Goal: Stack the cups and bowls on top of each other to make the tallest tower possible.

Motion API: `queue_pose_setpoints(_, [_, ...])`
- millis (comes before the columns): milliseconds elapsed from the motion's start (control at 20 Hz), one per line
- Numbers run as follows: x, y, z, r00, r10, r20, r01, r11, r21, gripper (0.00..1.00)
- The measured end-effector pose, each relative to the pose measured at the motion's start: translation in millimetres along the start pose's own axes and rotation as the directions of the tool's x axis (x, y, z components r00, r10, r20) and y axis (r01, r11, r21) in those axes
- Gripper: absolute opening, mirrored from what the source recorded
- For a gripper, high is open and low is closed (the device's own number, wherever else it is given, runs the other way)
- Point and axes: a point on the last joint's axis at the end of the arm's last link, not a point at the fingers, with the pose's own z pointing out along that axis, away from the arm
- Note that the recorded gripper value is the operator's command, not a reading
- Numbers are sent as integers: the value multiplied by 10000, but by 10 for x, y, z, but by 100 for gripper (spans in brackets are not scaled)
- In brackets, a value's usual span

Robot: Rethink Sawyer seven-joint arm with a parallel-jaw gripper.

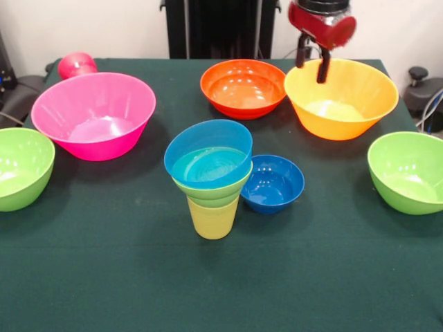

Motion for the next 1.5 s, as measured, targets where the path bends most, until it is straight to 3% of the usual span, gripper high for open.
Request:
queue_pose_setpoints(250, [-15,293,12,9980,627,90,-625,9979,-167,100])
queue_pose_setpoints(500, [-155,482,59,9881,1524,219,-1515,9877,-381,100])
queue_pose_setpoints(650, [-303,474,84,9764,2154,152,-2146,9758,-407,100])
queue_pose_setpoints(800, [-408,449,99,9695,2447,95,-2442,9689,-405,100])
queue_pose_setpoints(1050, [-670,371,104,9494,3142,-27,-3140,9485,-424,100])
queue_pose_setpoints(1250, [-778,352,84,9374,3483,-70,-3482,9362,-479,100])
queue_pose_setpoints(1500, [-802,368,83,9284,3715,-90,-3715,9270,-515,100])
